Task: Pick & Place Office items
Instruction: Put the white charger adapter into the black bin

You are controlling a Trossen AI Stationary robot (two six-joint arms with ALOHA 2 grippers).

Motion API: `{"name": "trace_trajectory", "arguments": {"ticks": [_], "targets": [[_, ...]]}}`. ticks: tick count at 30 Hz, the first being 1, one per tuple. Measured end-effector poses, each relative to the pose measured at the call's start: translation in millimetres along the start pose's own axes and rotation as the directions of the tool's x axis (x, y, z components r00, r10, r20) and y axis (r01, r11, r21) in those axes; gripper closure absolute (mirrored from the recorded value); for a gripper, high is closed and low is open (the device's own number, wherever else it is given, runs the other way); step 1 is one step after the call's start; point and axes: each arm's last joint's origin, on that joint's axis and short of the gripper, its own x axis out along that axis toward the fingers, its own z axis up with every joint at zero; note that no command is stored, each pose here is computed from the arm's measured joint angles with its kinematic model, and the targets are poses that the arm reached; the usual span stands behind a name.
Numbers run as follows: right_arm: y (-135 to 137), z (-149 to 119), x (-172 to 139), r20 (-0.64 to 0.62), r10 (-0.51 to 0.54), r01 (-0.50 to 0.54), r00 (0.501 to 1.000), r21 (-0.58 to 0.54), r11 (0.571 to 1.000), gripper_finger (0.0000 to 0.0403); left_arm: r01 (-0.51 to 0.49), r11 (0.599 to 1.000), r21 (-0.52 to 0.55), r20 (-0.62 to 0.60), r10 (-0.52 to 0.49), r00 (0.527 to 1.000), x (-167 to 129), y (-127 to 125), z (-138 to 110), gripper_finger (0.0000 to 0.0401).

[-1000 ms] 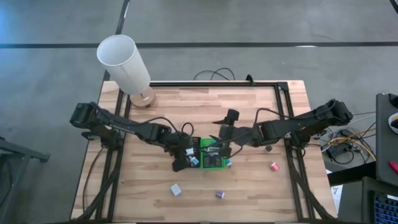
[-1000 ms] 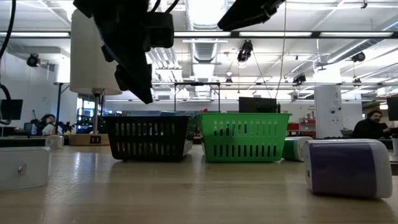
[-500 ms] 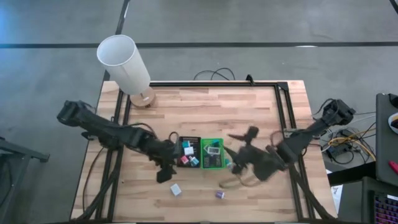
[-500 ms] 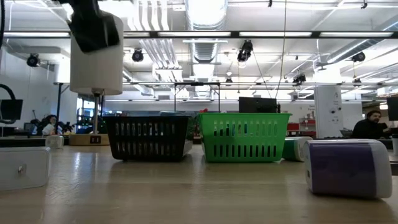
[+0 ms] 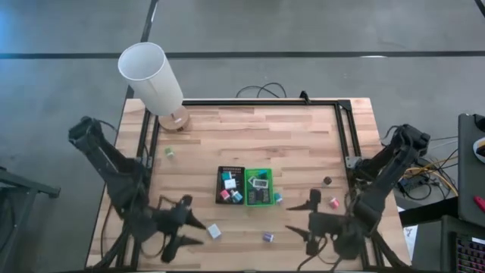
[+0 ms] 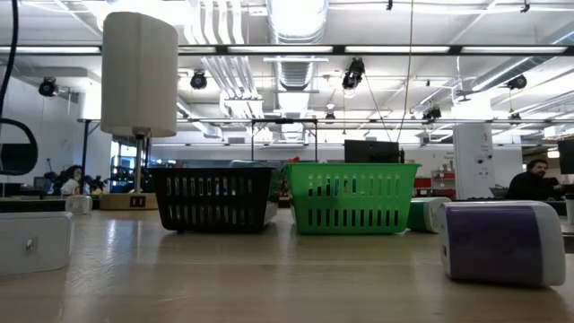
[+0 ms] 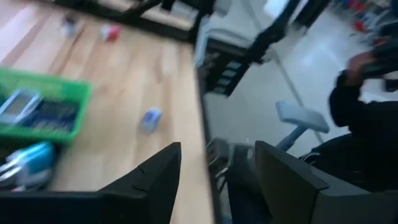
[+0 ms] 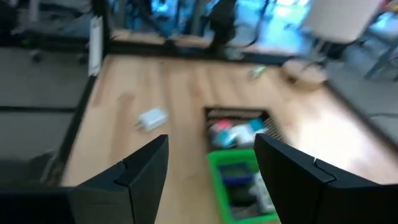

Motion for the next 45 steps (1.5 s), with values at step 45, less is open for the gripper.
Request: {"name": "trace_trajectory", "arguments": {"ticks": [45], "targets": [[73, -24, 46, -0.14, 0.048, -0.069, 0.989, -0.149, 0.986, 0.0165, 0.102, 0.676, 0.73, -0.509, 0.437, 0.742, 70, 44, -49, 0.0192]]}}
